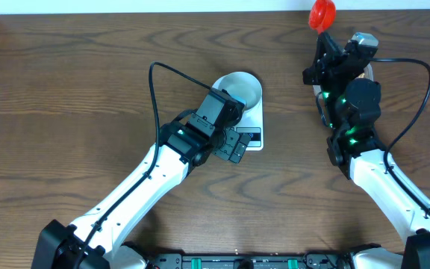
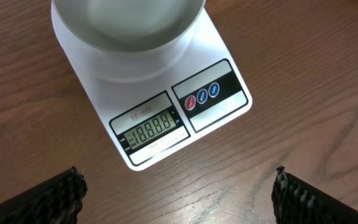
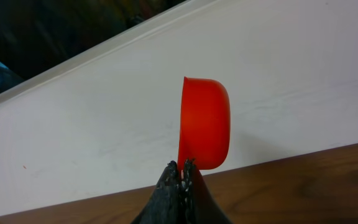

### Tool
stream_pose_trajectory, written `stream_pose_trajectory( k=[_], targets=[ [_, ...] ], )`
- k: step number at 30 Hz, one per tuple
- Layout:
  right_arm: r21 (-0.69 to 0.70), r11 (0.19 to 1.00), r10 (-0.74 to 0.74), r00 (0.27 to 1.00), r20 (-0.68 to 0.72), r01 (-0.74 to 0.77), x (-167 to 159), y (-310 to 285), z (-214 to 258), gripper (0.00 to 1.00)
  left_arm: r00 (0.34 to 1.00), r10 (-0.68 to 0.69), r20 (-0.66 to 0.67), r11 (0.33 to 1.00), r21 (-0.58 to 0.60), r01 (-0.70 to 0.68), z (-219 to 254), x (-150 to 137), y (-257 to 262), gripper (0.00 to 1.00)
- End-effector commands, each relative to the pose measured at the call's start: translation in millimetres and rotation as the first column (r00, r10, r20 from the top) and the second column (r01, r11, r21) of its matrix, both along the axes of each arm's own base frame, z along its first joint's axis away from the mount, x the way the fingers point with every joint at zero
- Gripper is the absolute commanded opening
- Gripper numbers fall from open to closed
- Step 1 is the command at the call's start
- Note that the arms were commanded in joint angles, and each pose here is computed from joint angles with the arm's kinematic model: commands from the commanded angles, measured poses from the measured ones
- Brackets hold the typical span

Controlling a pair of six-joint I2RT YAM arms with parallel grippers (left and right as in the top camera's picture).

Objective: Scoop item into bowl and weigh 50g on scale
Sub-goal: 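Lift the left gripper away from the scale toward the left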

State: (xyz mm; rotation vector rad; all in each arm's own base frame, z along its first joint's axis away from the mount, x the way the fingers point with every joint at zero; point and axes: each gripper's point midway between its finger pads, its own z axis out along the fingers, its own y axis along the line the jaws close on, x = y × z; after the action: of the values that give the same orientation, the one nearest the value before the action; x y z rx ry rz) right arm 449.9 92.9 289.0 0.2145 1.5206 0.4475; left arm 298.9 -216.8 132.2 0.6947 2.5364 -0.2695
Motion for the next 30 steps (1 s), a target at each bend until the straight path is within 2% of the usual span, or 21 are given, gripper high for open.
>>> stream_pose_trajectory(
  k=[1,6,11,17,20,25,30],
  targets=[
    [-0.010,1.000,-0.004,1.000,0.014,0.004,4.9,-1.0,4.6,0.01,1.000,0.007,0.002,1.000,0.005,-0.007,0.6,1.0,1.5,0.98],
    [-0.008,1.000,-0.006,1.000,0.021,0.006,7.9,-1.0,4.6,0.01,1.000,-0.006,0.002,0.999,0.042,0.006,0.2,3.1,16.0,0.98],
    [-0.003,1.000,-0.021,0.999,0.044,0.021,11.1,-7.5,16.1,0.01,0.985,-0.170,-0.042,0.985,0.013,0.170,12.8,-18.0,33.2,0.98],
    [0.000,1.000,-0.024,0.998,0.056,0.024,12.3,-8.9,22.3,0.01,0.977,-0.212,0.020,0.976,0.051,0.211,50.3,-30.0,82.0,0.98],
    [0.001,1.000,-0.024,0.998,0.058,0.024,12.4,-8.8,23.0,0.01,0.958,-0.280,0.066,0.960,0.051,0.277,68.9,-36.9,89.3,0.98],
    [0.001,1.000,-0.024,0.998,0.059,0.024,12.4,-8.8,23.4,0.01,0.956,-0.267,0.124,0.963,0.053,0.262,87.4,-35.2,99.3,0.98],
    [0.002,1.000,-0.024,0.998,0.064,0.024,12.7,-8.8,25.9,0.01,0.957,-0.266,0.120,0.964,0.054,0.261,86.7,-36.0,100.0,0.98]
  ],
)
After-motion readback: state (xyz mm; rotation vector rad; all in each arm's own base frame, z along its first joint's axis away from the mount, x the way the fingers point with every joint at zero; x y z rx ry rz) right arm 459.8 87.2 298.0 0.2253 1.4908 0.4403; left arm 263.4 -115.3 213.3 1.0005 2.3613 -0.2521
